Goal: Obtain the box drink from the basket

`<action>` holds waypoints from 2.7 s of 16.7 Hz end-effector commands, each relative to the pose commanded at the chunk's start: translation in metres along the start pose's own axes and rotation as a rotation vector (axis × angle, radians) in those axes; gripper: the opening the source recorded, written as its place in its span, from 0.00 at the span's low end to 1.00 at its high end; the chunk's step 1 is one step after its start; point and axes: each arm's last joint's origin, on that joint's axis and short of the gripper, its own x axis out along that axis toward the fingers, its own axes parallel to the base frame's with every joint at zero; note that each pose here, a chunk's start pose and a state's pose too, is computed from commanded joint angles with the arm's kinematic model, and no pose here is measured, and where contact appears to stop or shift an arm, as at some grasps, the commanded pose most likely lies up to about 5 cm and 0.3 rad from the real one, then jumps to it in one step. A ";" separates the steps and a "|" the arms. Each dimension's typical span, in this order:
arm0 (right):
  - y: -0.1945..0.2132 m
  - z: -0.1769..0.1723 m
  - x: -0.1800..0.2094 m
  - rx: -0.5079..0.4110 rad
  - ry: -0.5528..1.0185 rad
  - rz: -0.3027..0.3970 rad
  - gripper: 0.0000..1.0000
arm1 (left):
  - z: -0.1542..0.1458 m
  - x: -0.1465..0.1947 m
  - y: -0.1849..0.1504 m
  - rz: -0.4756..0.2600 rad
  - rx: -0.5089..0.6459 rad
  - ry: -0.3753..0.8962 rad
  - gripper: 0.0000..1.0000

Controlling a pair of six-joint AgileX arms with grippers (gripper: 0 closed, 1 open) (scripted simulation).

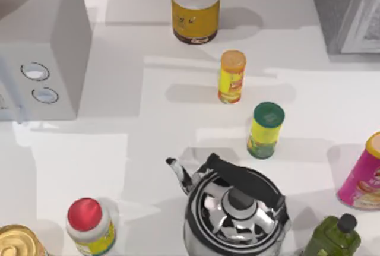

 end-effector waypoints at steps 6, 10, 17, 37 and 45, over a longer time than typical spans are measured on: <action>0.000 0.000 0.000 0.000 0.000 0.000 1.00 | 0.066 0.001 0.000 -0.001 0.000 0.001 0.00; 0.000 0.000 0.000 0.000 0.000 0.000 1.00 | 0.102 -0.001 0.000 -0.002 0.002 -0.005 0.00; 0.000 0.000 0.000 0.000 0.000 0.000 1.00 | 0.115 -0.003 0.001 0.000 0.006 -0.012 0.00; 0.000 0.000 0.000 0.000 0.000 0.000 1.00 | -0.073 -0.238 -0.098 0.017 -0.005 0.016 0.00; 0.000 0.000 0.000 0.000 0.000 0.000 1.00 | -0.176 -0.257 -0.107 0.009 -0.003 0.005 0.00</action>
